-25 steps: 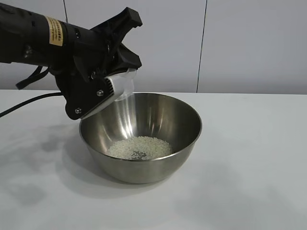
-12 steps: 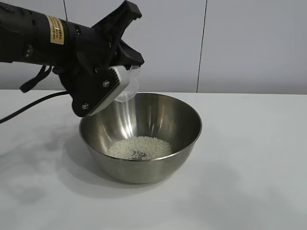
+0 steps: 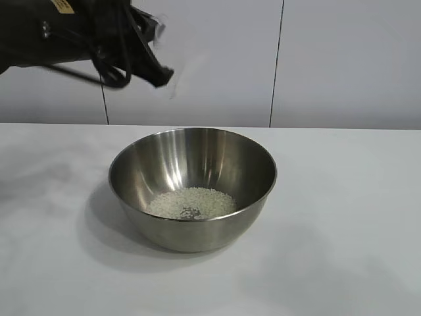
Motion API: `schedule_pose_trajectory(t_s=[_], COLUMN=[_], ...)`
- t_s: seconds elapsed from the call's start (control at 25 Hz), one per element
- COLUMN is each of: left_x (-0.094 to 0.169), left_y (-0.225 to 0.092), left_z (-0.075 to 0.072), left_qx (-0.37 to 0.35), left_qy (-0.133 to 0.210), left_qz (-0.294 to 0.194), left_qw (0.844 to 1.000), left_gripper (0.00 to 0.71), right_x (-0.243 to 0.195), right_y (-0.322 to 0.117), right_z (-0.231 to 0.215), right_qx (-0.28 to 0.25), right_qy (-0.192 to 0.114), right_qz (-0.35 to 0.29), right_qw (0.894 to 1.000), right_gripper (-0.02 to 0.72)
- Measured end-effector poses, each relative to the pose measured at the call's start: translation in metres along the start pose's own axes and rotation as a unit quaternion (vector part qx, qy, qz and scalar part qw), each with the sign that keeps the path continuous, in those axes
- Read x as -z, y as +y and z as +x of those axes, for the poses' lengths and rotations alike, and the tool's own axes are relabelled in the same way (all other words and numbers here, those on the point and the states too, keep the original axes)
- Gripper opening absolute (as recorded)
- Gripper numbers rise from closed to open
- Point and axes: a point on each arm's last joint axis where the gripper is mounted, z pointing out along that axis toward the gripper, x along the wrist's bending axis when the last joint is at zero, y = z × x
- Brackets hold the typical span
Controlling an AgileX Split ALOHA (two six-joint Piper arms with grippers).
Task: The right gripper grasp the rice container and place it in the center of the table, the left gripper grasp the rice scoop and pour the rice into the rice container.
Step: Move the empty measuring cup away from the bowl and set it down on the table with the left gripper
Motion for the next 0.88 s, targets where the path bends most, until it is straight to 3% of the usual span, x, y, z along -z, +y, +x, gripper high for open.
schedule_pose_trajectory(t_s=[0.08, 0.2, 0.52, 0.64, 0.72, 0.88], left_x=[0.001, 0.004, 0.011, 0.012, 0.013, 0.017], left_y=[-0.004, -0.010, -0.023, -0.022, -0.021, -0.020], left_z=[0.011, 0.022, 0.034, 0.038, 0.041, 0.046], left_qx=[0.082, 0.109, -0.015, -0.049, -0.042, 0.062], left_qy=[0.064, 0.128, 0.196, 0.215, 0.230, 0.275], left_qz=[0.014, 0.040, 0.129, 0.135, 0.127, 0.088], left_qw=[0.994, 0.985, 0.972, 0.966, 0.964, 0.956], left_gripper=[0.012, 0.012, 0.012, 0.012, 0.012, 0.012], right_x=[0.000, 0.000, 0.000, 0.000, 0.000, 0.000], right_y=[0.000, 0.000, 0.000, 0.000, 0.000, 0.000], right_z=[0.000, 0.000, 0.000, 0.000, 0.000, 0.000], right_qx=[0.000, 0.000, 0.000, 0.000, 0.000, 0.000], right_qy=[0.000, 0.000, 0.000, 0.000, 0.000, 0.000], right_qz=[0.000, 0.000, 0.000, 0.000, 0.000, 0.000], right_qw=[1.000, 1.000, 1.000, 1.000, 1.000, 1.000], right_gripper=[0.516, 0.516, 0.516, 0.516, 0.516, 0.516])
